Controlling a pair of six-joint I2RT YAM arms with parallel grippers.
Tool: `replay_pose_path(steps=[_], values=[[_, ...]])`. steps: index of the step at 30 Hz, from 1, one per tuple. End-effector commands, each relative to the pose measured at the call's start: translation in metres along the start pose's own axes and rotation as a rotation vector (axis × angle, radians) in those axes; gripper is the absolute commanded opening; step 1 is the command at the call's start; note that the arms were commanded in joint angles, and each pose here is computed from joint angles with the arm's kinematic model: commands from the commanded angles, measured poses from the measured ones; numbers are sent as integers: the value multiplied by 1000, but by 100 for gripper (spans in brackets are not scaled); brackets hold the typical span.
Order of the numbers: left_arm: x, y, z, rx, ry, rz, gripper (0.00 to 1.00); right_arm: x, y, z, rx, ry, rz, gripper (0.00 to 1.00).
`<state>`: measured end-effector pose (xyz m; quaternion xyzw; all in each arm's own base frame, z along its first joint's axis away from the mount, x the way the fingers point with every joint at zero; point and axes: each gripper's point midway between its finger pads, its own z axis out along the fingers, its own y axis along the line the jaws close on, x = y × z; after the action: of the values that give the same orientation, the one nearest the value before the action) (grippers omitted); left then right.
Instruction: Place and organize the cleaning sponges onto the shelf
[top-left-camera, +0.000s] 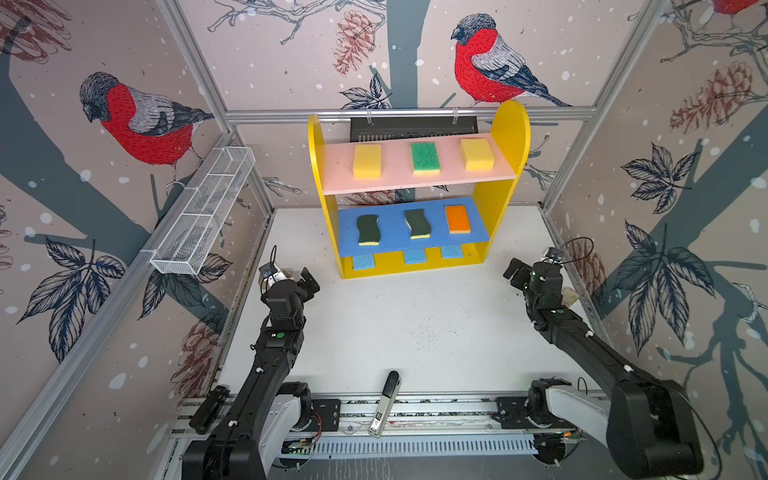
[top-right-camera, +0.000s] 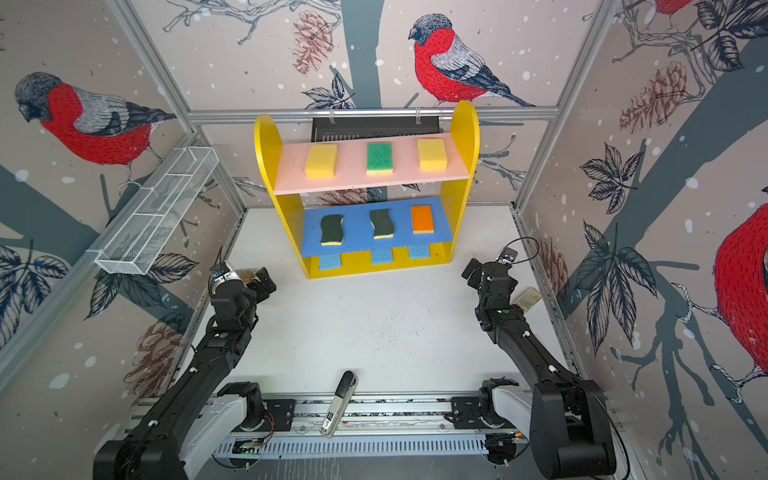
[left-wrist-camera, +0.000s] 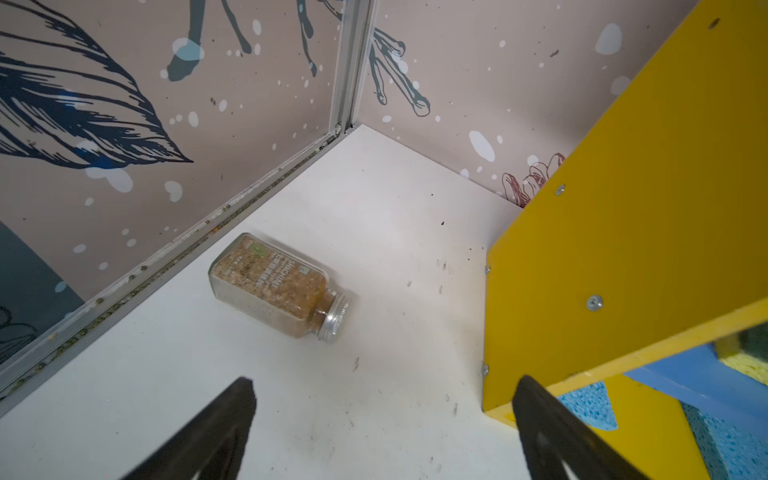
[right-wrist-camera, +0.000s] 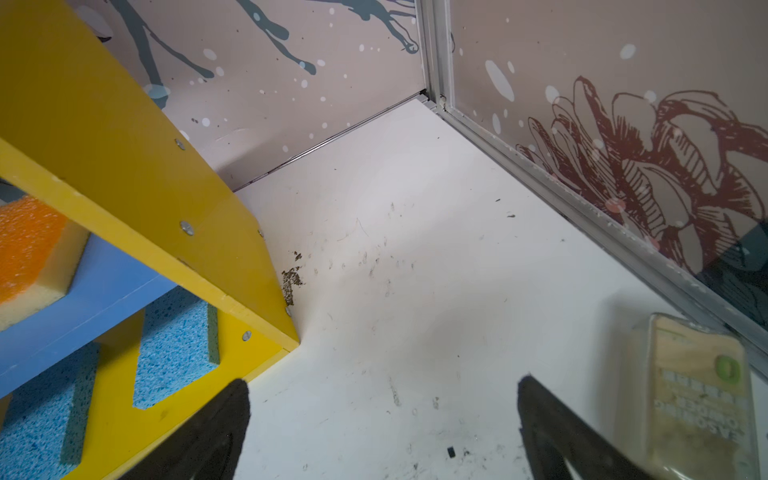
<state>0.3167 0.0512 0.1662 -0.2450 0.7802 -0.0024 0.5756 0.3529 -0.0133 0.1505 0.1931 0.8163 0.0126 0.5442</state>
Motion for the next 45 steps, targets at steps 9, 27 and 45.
replay_pose_path(steps=[9,27,45], values=[[-4,18,26,-54,-149,80,97,-21,-22,16,-31,-168,31,100],[2,10,45,-5,-234,181,97,-12,-30,14,-47,-256,-61,100],[17,-25,44,200,-249,261,97,-5,-13,10,-115,-311,-165,100]])
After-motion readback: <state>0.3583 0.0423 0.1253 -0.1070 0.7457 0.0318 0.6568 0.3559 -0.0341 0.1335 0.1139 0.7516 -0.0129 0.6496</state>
